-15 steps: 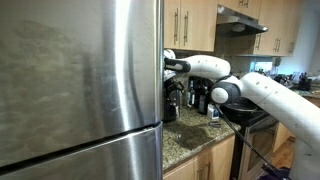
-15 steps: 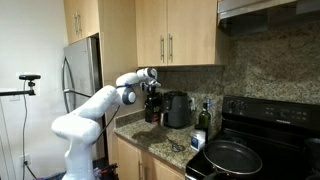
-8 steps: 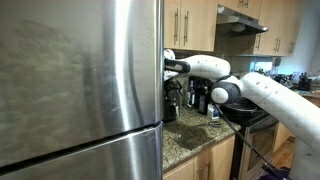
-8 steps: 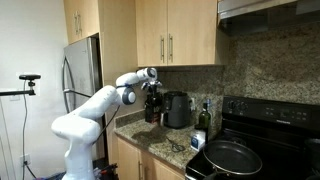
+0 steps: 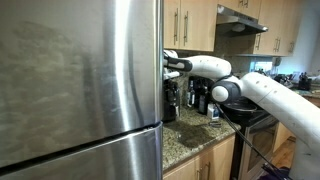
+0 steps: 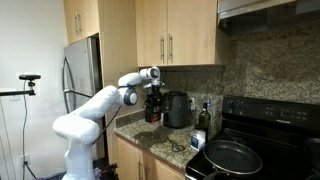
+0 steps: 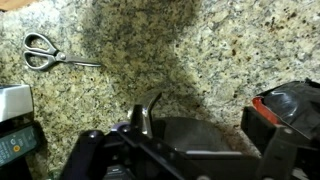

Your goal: Put the object in the upper cabinet and close the right upper cabinet door

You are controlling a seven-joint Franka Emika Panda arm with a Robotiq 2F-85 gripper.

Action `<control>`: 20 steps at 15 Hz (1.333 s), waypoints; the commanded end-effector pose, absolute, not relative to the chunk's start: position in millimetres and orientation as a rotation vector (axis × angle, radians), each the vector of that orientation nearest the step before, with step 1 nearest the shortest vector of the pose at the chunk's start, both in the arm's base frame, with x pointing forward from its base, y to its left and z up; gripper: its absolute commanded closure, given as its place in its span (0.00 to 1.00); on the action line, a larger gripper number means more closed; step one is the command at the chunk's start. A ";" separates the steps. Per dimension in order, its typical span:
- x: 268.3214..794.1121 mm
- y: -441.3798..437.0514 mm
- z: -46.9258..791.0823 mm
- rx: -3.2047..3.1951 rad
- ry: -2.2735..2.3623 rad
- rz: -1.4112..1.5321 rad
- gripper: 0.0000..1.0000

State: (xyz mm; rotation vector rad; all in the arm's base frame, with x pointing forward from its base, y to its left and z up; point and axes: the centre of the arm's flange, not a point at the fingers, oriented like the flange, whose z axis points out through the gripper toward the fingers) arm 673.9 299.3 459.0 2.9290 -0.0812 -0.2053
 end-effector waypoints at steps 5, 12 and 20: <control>672.3 296.1 458.9 2.920 -0.065 -0.279 0.00; 652.7 294.8 458.7 2.794 -0.323 -0.465 0.00; 643.6 299.4 454.2 2.606 -0.980 -0.432 0.00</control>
